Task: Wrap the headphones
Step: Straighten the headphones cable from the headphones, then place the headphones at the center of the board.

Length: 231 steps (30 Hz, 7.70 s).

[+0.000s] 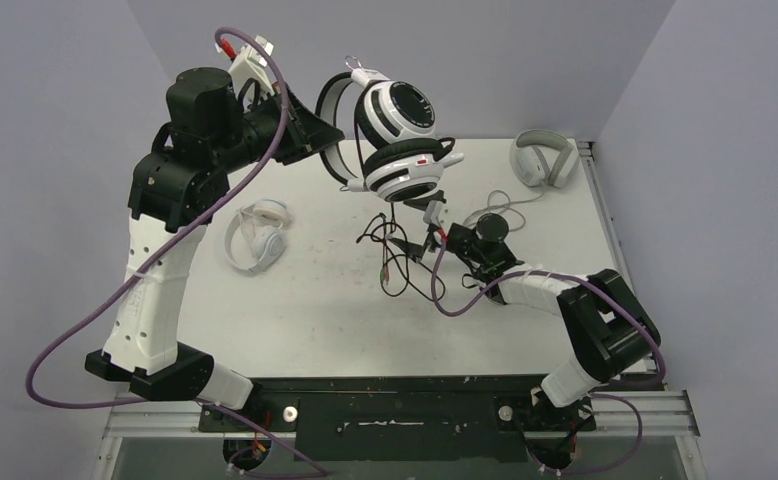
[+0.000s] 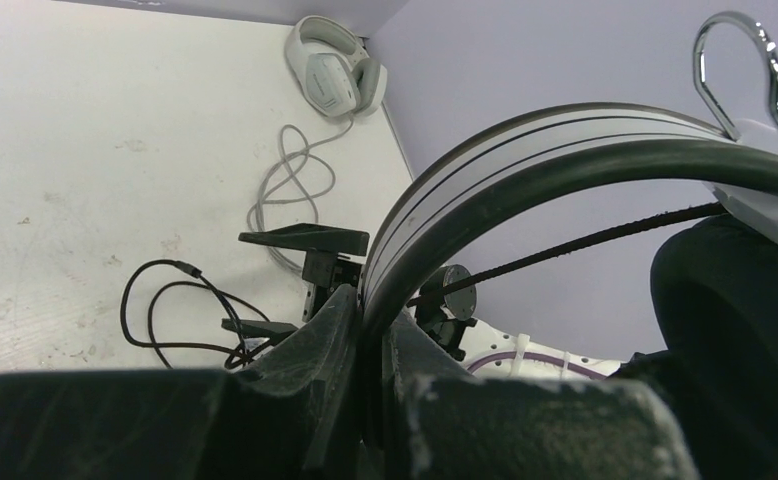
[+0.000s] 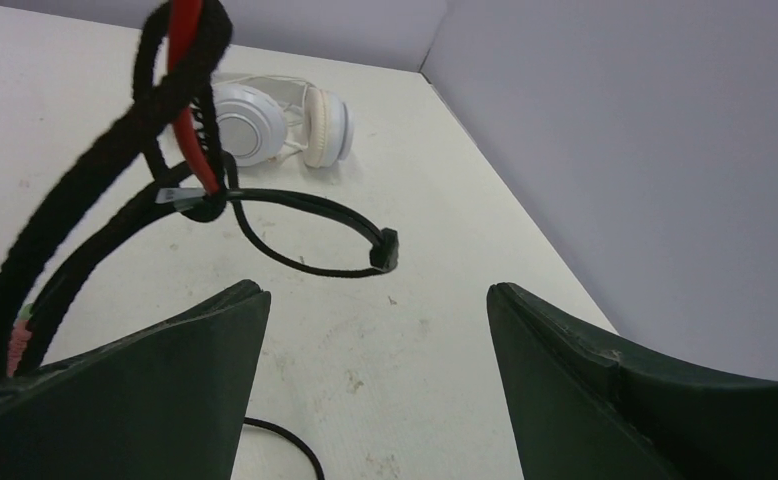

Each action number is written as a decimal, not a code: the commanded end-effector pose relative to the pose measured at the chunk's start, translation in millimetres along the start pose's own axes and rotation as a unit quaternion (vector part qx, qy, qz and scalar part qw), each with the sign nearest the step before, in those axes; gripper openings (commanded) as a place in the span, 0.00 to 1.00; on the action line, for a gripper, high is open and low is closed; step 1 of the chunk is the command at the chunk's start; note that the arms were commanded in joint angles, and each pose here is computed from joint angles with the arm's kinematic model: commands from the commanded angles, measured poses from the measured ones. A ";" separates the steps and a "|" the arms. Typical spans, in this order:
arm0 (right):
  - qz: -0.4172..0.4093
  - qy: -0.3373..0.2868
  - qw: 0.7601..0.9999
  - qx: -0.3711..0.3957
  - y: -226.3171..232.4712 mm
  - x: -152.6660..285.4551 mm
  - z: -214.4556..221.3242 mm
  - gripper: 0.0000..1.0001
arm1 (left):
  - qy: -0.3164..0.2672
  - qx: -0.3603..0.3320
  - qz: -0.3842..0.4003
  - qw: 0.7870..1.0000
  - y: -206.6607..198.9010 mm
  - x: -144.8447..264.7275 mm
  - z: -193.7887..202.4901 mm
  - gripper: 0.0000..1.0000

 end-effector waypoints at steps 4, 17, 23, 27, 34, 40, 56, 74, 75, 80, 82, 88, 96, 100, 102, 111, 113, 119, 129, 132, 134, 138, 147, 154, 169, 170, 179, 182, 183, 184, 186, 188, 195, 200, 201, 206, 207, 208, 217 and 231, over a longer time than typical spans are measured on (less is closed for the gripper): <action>-0.051 -0.063 0.995 0.064 9.8 -15.7 -39.9 0.81 | -0.038 0.003 0.067 0.997 -20.4 5.2 -15.3 0.00; -0.056 -0.014 0.995 0.080 7.3 -15.2 -45.3 0.29 | -0.037 0.000 0.064 0.997 -19.5 7.0 -13.9 0.00; 0.016 0.003 0.997 0.073 10.7 18.9 -48.8 0.09 | -0.044 -0.001 0.055 0.998 -14.5 6.4 -16.6 0.00; 0.041 0.010 0.997 0.067 12.4 30.4 -56.4 0.04 | -0.055 -0.001 0.042 0.998 -11.0 8.3 -20.0 0.00; 0.056 0.057 0.997 0.015 14.2 35.8 -53.3 0.14 | -0.110 0.005 0.000 0.994 2.7 21.5 -37.5 0.00; 0.082 0.055 0.995 -0.033 18.5 41.4 -44.9 0.23 | -0.178 0.007 -0.001 0.984 -6.6 40.1 -56.7 0.00; 0.112 0.001 0.990 -0.085 -3.8 43.9 -111.8 0.00 | -0.163 0.040 -0.059 0.984 47.6 10.7 -40.6 0.00; 0.665 0.054 0.719 -0.195 -38.5 152.1 -113.6 0.00 | -0.206 0.061 -0.116 0.970 100.8 28.4 -55.1 0.00; 0.707 0.061 0.678 -0.194 -41.1 161.2 -110.7 0.00 | -0.210 0.058 -0.119 0.969 99.0 30.6 -55.7 0.00; 0.824 0.042 0.537 -0.174 -42.3 196.6 -113.0 0.00 | -0.244 0.053 -0.170 0.953 108.8 46.5 -62.8 0.00; 0.859 0.027 0.487 -0.155 -42.0 212.3 -118.0 0.00 | -0.257 0.055 -0.197 0.944 114.6 52.2 -63.2 0.00; 0.909 -0.015 0.397 -0.124 -59.9 252.5 -143.6 0.00 | -0.299 0.059 -0.292 0.907 147.1 66.6 -65.7 0.00; 0.936 -0.083 0.331 -0.083 -116.7 281.2 -209.9 0.00 | -0.360 0.160 -0.337 0.855 219.2 96.7 -76.9 0.00; 0.946 -0.105 0.299 -0.068 -127.7 293.9 -226.8 0.00 | -0.389 0.201 -0.365 0.822 239.3 113.5 -73.5 0.00; 0.953 -0.100 0.283 -0.053 -129.0 303.0 -228.8 0.00 | -0.400 0.211 -0.369 0.812 244.6 118.5 -70.4 0.00; 0.928 -0.056 0.364 -0.054 -135.4 294.2 -219.9 0.03 | -0.403 0.187 -0.333 0.831 232.6 118.3 -76.4 0.00; 0.908 -0.030 0.411 -0.079 -138.0 282.8 -206.3 0.08 | -0.402 0.175 -0.310 0.843 224.9 116.2 -80.1 0.00; 0.851 0.028 0.493 -0.177 -123.1 261.1 -152.8 0.75 | -0.382 0.152 -0.223 0.884 193.5 97.2 -81.8 0.00; 0.442 0.104 0.848 -0.273 -87.2 130.0 -94.2 0.80 | -0.373 0.116 -0.137 0.910 129.7 98.4 -92.7 0.00; 0.346 0.104 0.905 -0.223 -60.9 83.4 -82.4 0.80 | -0.375 0.106 -0.101 0.916 109.8 104.2 -96.7 0.00; 0.280 0.099 0.938 -0.178 -43.3 57.3 -76.5 0.80 | -0.373 0.104 -0.069 0.919 97.7 105.9 -99.4 0.00; 0.174 0.076 0.976 -0.106 -21.1 23.0 -66.3 0.78 | -0.373 0.096 -0.018 0.923 76.4 105.9 -101.6 0.00; 0.013 -0.002 0.999 -0.051 1.6 -24.3 -42.4 0.83 | -0.367 0.084 0.068 0.924 38.7 110.4 -104.9 0.00; -0.036 -0.075 0.995 -0.054 20.9 -60.6 -20.9 0.84 | -0.353 0.087 0.115 0.924 20.0 105.2 -112.2 0.00; -0.055 -0.235 0.966 -0.097 58.7 -132.8 -23.3 0.85 | -0.341 0.107 0.140 0.923 9.0 88.0 -123.9 0.00; -0.060 -0.241 0.964 -0.096 61.9 -136.3 -27.5 0.85 | -0.340 0.108 0.141 0.923 8.3 87.0 -124.8 0.00; -0.113 -0.264 0.951 -0.114 70.4 -169.7 -44.1 0.83 | -0.336 0.112 0.146 0.924 5.2 79.6 -126.5 0.00; -0.086 -0.254 0.957 -0.114 63.7 -186.5 -41.1 0.82 | -0.335 0.112 0.149 0.923 3.1 78.1 -126.7 0.00; -0.082 -0.253 0.957 -0.114 61.4 -192.0 -39.0 0.81 | -0.335 0.113 0.150 0.923 2.1 78.0 -126.9 0.00; -0.077 -0.254 0.957 -0.115 59.0 -197.7 -37.6 0.81 | -0.335 0.113 0.151 0.923 0.8 77.6 -127.0 0.00; -0.074 -0.254 0.957 -0.116 56.6 -208.6 -32.4 0.79 | -0.335 0.114 0.151 0.923 -0.2 76.7 -128.3 0.00; -0.069 -0.251 0.958 -0.122 55.3 -218.2 -26.6 0.75 | -0.334 0.113 0.152 0.923 -2.1 76.7 -129.6 0.00; -0.034 -0.252 0.957 -0.140 60.1 -204.6 -14.3 0.03 | -0.339 0.109 0.146 0.923 -4.6 76.9 -135.8 0.00; 0.007 -0.199 0.966 -0.164 74.3 -144.2 4.1 0.00 | -0.345 0.110 0.136 0.922 3.5 68.9 -144.0 0.00; 0.013 -0.191 0.967 -0.168 77.4 -131.5 6.3 0.00 | -0.351 0.108 0.130 0.921 6.5 67.2 -148.9 0.00; 0.069 -0.128 0.969 -0.198 88.9 -63.3 26.0 0.00 | -0.390 0.108 0.095 0.910 31.4 64.5 -187.4 0.00; 0.089 -0.115 0.967 -0.209 88.5 -48.6 30.5 0.00 | -0.396 0.114 0.088 0.907 39.0 66.0 -194.6 0.00; 0.111 -0.105 0.963 -0.222 85.5 -33.9 34.6 0.00 | -0.402 0.116 0.086 0.904 45.1 70.3 -201.0 0.00; 0.288 -0.041 0.920 -0.263 39.3 68.8 49.3 0.00 | -0.448 0.113 0.062 0.885 69.5 110.9 -218.3 0.00; 0.599 0.083 0.742 -0.291 -16.8 178.3 55.2 0.00 | -0.479 0.124 0.014 0.869 92.5 136.1 -220.4 0.00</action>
Point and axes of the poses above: each gripper's point midway between its finger pads, its own x axis back along the fingers, its own y axis along the line the jaws close on, z = x × y, the point moved 9 cm from there along x, back along the fingers
